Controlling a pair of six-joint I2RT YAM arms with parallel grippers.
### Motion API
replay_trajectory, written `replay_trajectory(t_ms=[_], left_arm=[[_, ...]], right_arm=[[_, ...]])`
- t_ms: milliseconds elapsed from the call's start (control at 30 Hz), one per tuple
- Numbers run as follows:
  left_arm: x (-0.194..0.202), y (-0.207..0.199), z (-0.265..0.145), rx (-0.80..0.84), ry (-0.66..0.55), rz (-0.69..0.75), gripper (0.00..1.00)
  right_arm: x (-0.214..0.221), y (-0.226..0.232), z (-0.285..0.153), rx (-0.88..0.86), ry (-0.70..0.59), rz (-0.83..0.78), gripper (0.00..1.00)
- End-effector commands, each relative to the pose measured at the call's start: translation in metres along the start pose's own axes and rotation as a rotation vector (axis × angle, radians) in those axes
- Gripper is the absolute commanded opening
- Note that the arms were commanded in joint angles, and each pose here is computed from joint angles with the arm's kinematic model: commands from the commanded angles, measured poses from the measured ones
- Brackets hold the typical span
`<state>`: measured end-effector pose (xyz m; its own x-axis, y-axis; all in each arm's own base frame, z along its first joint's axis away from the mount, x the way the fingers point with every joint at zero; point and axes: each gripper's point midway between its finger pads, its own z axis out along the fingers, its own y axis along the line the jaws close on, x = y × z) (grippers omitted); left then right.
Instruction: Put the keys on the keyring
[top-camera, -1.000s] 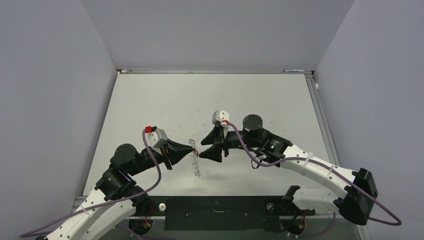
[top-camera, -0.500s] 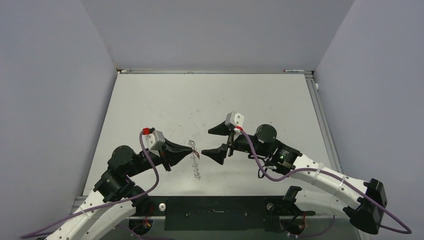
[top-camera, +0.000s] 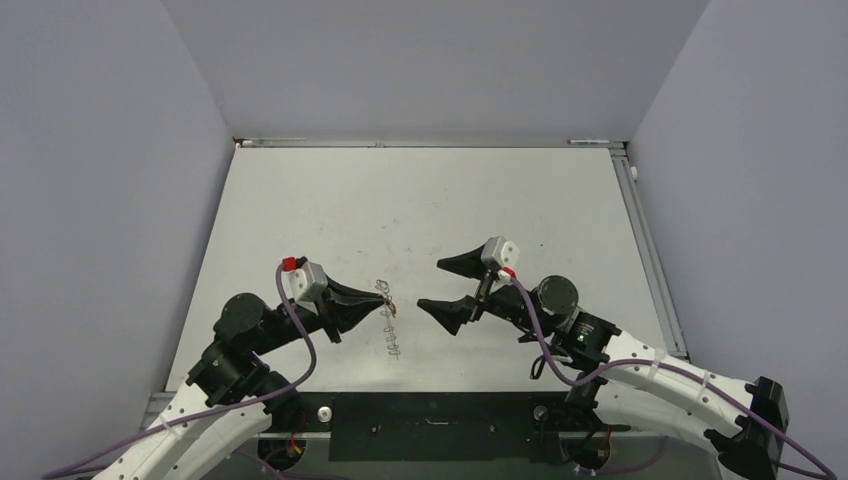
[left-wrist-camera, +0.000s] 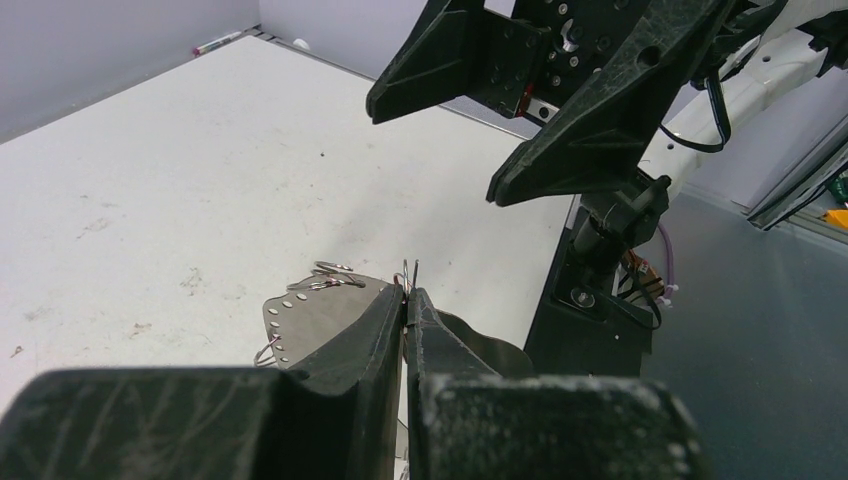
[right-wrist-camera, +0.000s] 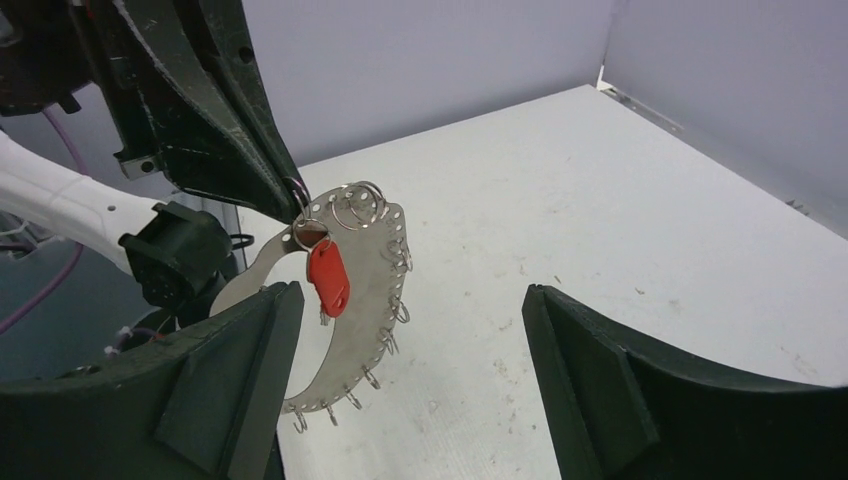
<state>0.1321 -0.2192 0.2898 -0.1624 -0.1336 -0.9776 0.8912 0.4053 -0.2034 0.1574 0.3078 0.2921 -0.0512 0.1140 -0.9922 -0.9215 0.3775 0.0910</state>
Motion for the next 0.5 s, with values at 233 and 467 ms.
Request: replay_trajectory(t_ms=[233,467], left_arm=[[-0.043,-0.030,-0.010,0.131,-0.188,0.066,0.00],[-0.047,-0.033,-0.013,0.142,-0.212,0.078,0.00]], right_arm=[[-0.033,0.074,0.003,-0.454,-0.026,-0.092,0.82],[-0.043,0.082,0.009,-0.509,-0.067,-0.111,0.58]])
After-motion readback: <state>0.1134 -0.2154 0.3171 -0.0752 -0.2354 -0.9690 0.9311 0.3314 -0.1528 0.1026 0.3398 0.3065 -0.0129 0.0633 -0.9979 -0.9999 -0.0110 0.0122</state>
